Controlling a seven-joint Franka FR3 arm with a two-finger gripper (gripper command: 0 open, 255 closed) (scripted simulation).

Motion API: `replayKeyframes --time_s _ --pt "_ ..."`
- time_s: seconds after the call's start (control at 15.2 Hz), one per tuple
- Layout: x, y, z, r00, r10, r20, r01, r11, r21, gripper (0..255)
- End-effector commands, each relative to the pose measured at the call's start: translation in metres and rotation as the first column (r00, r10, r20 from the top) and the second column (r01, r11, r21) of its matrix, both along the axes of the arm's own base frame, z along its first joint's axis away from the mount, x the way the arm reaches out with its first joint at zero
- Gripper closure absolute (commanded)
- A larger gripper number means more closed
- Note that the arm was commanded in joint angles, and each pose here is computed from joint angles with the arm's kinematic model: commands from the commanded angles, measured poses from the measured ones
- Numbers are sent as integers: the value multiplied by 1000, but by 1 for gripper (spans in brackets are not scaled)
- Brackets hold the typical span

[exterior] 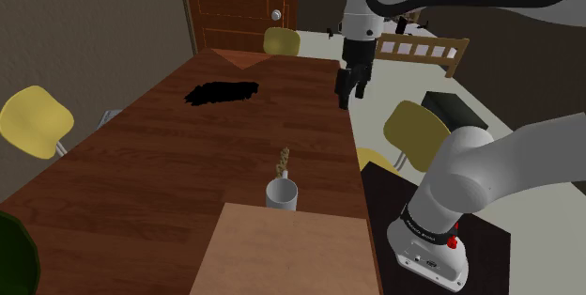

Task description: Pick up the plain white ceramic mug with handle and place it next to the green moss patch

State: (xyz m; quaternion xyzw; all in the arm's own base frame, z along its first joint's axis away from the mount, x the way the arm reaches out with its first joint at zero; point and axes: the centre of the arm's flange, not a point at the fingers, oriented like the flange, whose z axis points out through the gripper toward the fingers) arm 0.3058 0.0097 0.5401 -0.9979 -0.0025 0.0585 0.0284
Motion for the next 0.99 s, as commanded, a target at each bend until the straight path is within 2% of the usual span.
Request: replayKeyframes --time_s 0.0,0.92 --pt "0 0 0 1000 0 0 0 1000 0 0" --pt "-3 170 -85 994 -54 95 59 997 -49 0"
